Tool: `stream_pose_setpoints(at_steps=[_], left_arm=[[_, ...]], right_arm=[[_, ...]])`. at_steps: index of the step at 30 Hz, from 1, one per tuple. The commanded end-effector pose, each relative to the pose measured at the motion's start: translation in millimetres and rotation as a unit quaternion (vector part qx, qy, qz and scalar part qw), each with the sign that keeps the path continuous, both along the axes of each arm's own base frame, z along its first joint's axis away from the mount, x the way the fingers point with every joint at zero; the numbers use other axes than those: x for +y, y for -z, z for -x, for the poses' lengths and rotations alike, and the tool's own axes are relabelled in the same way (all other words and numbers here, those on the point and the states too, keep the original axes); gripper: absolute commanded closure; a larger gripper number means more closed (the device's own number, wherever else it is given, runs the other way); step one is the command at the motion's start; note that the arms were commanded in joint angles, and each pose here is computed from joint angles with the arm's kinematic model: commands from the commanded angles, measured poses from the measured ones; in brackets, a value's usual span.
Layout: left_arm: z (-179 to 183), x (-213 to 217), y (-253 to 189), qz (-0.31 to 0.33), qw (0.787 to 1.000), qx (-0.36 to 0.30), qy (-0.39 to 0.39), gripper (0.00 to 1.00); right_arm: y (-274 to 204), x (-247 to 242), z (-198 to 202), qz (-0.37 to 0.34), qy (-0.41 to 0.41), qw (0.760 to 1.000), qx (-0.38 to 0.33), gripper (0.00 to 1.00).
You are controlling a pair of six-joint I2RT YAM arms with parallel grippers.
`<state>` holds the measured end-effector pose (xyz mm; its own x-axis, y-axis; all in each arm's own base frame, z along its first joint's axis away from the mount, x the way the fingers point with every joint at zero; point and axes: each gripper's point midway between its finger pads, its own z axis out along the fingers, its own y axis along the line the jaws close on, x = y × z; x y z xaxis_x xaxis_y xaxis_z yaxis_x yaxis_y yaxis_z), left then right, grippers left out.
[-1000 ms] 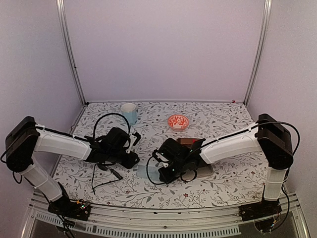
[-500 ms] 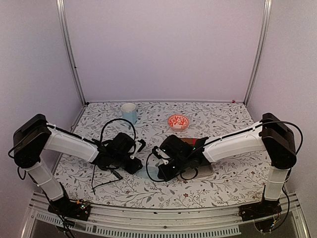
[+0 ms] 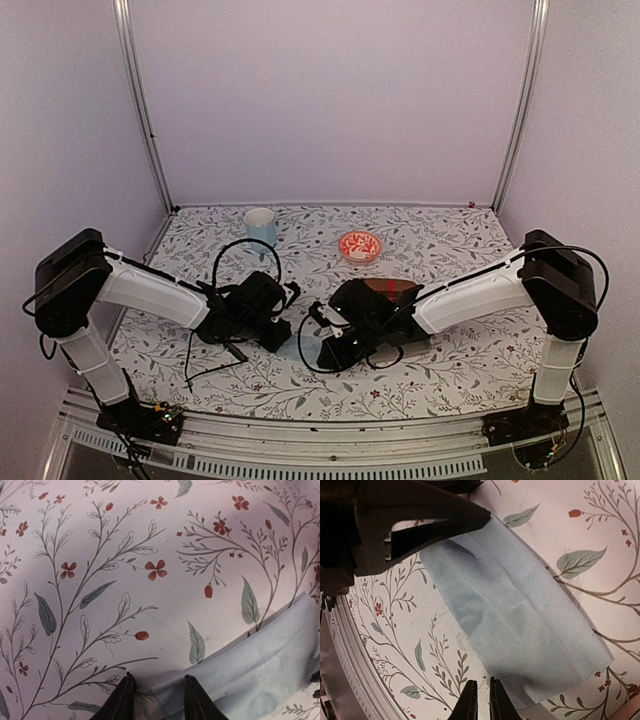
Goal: Organize the sunglasses
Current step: Pick up the folded cleaning cloth from the center of the board.
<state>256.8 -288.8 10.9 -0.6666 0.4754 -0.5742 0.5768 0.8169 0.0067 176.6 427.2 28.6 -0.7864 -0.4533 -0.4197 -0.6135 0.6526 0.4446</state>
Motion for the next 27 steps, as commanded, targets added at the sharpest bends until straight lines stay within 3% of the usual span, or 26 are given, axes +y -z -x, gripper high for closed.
stream_pose_setpoints(at_steps=[1, 18, 27], left_arm=[[17, 25, 31, -0.069, 0.997, 0.033, -0.011, 0.66], [20, 32, 35, -0.087, 0.996, 0.031, -0.016, 0.66], [20, 30, 32, -0.081, 0.996, 0.03, -0.015, 0.66]], right_arm=[[12, -1, 3, -0.018, 0.004, 0.999, 0.027, 0.88], [14, -28, 25, -0.018, 0.016, 0.998, 0.066, 0.88], [-19, -2, 6, -0.057, 0.011, 0.998, 0.03, 0.88]])
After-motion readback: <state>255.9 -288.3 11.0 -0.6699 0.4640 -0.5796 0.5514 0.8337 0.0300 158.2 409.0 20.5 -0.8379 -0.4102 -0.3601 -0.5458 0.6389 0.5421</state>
